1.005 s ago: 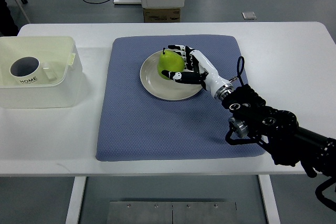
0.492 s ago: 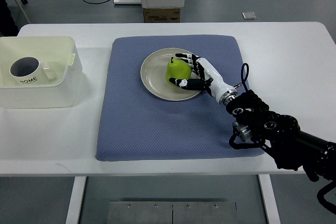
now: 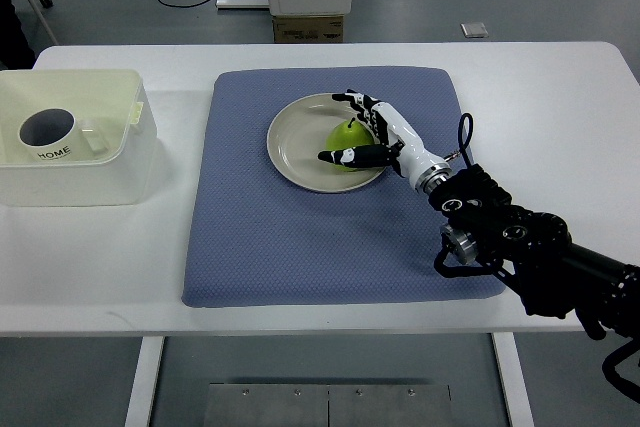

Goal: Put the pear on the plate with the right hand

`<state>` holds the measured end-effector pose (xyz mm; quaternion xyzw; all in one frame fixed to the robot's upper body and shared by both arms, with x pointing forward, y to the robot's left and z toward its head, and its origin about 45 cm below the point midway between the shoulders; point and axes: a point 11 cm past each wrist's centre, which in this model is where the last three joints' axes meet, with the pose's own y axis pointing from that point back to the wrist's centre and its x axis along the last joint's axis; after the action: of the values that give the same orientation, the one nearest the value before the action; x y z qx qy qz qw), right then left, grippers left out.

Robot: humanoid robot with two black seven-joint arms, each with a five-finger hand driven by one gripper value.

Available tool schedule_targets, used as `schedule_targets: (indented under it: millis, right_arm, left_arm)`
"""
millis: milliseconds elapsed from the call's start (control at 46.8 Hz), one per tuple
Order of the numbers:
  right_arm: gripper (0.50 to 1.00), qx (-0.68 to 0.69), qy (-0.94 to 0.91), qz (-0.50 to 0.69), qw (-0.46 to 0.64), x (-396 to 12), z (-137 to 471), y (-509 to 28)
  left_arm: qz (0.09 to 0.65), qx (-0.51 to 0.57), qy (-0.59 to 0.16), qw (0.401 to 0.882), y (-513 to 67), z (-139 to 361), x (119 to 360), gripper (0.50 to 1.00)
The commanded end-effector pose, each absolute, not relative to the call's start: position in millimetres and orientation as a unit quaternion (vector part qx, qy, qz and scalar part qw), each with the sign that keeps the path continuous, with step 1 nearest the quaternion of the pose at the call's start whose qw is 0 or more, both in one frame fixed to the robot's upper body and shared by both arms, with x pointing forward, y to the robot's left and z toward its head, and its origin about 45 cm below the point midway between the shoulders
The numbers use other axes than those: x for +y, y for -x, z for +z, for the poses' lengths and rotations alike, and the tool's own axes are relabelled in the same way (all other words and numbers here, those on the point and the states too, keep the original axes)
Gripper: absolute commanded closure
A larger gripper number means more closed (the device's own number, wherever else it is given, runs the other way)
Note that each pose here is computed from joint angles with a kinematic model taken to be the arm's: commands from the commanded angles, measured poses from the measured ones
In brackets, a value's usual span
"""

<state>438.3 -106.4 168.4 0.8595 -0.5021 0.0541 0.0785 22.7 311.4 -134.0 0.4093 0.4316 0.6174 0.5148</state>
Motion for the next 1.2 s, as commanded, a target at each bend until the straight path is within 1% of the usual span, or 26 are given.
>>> schedule_targets:
  millis: [0,86,449,812,1176]
  right_arm:
    - [0.5,-0.501,-0.86,0.057,0.076,-105.2,171.9,-440.1]
    - [0.5,-0.499,-0.862,0.057,0.074,-104.0,174.3,-441.0]
    - [0.5,-0.545,-0.832,0.068,0.079,-177.5,188.5,-462.4]
    - [0.5,-0.581,-0.808,0.056,0.08,-222.8,186.5,-464.6]
    - [0.5,-0.658,-0.753,-0.024,-0.004,-256.1,194.1,-470.4]
  left_arm:
    - [0.617,0.432,-0.409,0.515,-22.7,-134.0,311.5,0.5]
    - [0.617,0.432,-0.409,0.515,-22.7,-134.0,311.5,0.5]
    - [0.617,0.432,-0.409,0.515,-22.7,-134.0,311.5,0.5]
    - [0.618,0.431,-0.409,0.515,-22.9,-134.0,311.5,0.5]
    - [0.617,0.432,-0.409,0.515,-22.7,-134.0,311.5,0.5]
